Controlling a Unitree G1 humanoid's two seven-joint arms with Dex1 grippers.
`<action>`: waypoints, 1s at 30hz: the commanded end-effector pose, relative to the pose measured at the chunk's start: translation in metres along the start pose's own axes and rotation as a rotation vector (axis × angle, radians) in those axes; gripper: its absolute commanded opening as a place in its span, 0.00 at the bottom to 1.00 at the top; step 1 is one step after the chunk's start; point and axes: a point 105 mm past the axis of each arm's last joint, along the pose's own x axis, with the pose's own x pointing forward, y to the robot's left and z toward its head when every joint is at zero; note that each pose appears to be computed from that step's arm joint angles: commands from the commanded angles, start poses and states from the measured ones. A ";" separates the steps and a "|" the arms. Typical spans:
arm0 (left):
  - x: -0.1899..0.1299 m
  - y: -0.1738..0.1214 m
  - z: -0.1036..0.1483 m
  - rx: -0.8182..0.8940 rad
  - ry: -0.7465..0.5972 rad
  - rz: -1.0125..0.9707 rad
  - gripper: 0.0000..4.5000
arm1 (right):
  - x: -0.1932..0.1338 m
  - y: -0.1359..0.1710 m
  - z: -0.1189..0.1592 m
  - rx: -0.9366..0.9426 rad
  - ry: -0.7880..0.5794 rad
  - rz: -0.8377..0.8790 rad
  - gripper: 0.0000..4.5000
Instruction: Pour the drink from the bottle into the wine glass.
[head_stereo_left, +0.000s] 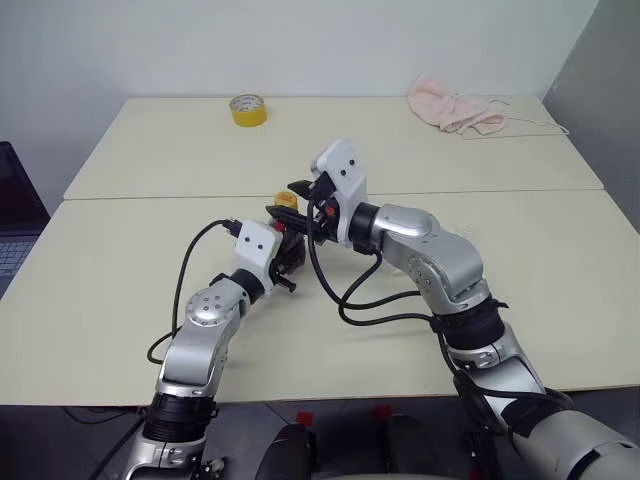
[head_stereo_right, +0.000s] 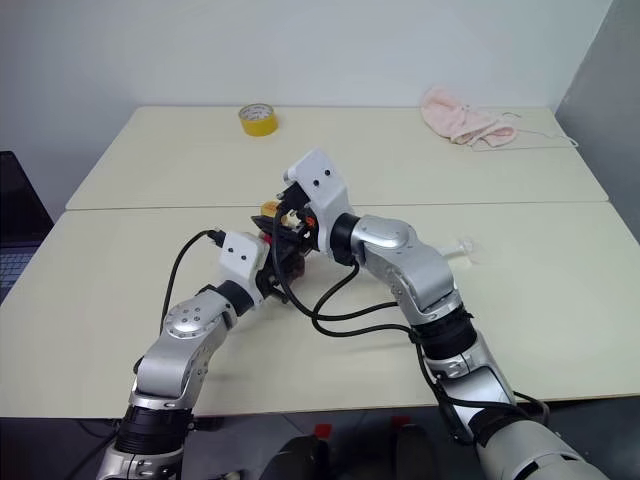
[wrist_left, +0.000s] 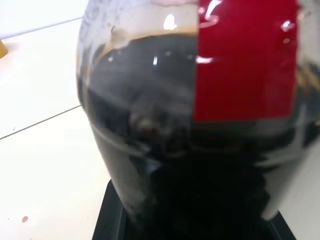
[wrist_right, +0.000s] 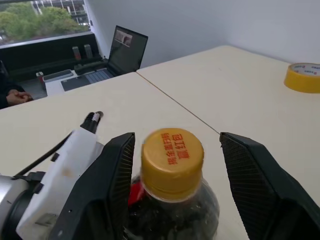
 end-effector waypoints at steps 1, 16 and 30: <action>-0.004 0.003 0.024 0.046 -0.087 0.013 0.21 | -0.002 -0.001 0.021 -0.049 -0.065 0.006 0.64; -0.006 0.005 0.021 0.034 -0.080 0.028 0.20 | -0.002 -0.001 0.022 -0.055 -0.084 0.017 0.28; -0.011 0.007 0.020 0.003 -0.088 0.057 0.19 | -0.007 -0.026 0.018 -0.189 -0.058 0.223 0.28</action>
